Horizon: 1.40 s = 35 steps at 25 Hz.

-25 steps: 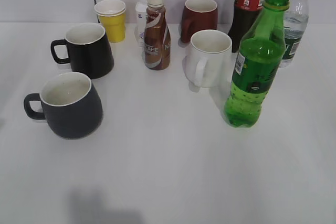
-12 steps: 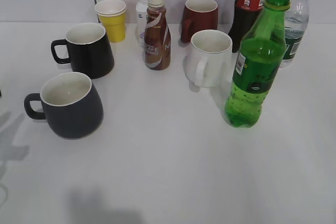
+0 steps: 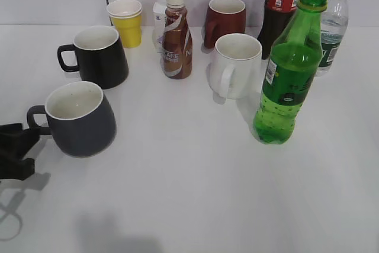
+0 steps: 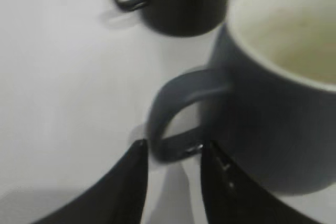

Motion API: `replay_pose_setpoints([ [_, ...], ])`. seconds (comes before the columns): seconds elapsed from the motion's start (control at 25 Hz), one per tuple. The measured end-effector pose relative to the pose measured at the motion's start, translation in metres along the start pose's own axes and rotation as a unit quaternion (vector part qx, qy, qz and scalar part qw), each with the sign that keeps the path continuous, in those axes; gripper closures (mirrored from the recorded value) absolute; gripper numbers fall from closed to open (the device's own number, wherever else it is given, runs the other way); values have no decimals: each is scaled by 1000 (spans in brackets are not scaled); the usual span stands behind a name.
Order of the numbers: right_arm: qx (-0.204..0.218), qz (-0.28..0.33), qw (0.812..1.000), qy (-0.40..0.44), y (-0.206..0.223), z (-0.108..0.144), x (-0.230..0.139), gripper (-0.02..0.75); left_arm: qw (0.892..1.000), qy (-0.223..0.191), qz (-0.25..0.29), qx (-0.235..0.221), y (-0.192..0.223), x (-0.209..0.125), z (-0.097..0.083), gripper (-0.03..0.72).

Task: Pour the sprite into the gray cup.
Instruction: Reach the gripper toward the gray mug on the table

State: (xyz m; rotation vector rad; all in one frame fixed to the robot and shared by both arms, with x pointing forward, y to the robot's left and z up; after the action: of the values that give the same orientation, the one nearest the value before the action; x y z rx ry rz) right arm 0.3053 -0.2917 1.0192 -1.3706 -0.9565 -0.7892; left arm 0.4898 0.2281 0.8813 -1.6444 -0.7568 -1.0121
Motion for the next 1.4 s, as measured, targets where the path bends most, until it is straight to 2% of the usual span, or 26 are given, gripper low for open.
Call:
replay_pose_setpoints([
  [0.08, 0, 0, 1000, 0, 0, 0, 0, 150, 1000, 6, -11, -13, 6, -1, -4, 391],
  [0.24, 0, 0, 1000, 0, 0, 0, 0, 150, 999, -3, -29, -11, 12, 0, -2, 346],
  [0.48, 0, 0, 1000, 0, 0, 0, 0, 150, 998, -7, -58, 0, 13, 7, 3, 333],
  [0.72, 0, 0, 1000, 0, 0, 0, 0, 150, 998, -8, -57, 3, 24, 7, 4, 337],
  [0.84, 0, 0, 1000, 0, 0, 0, 0, 150, 998, -7, -60, 2, 35, 8, 5, 395],
  [0.96, 0, 0, 1000, 0, 0, 0, 0, 150, 998, -3, -69, -1, 38, 12, 4, 571],
  [1.04, 4, 0, 1000, 3, 0, 2, 0, 150, 997, 0, -75, -4, 39, 14, 3, 638],
  [1.12, 24, -2, 1000, 9, 0, 8, 1, 150, 997, 8, -80, -16, 38, 15, -2, 641],
  [1.24, 83, -18, 996, -14, -3, 28, 6, 150, 996, 18, -81, -31, 38, 15, -7, 641],
  [1.32, 121, -43, 991, -42, -6, 42, 13, 150, 996, 19, -81, -33, 38, 15, -8, 641],
  [1.4, 135, -81, 985, -71, -9, 47, 27, 150, 996, 21, -83, -37, 38, 16, -9, 641],
])
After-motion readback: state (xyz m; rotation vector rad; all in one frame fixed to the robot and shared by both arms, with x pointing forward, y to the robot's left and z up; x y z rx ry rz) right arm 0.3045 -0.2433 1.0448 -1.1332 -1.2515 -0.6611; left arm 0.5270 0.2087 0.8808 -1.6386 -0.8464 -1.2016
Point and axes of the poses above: a point on each arm's last joint axis where the gripper is mounted, y pointing out along that axis toward the gripper, z along the wrist's bending axis when the last joint is at zero, x = y × z, the point moved 8 cm from there along y, pointing out along that axis toward the gripper, and after that the axes turned 7 degrees about -y, right-handed, at the moved point
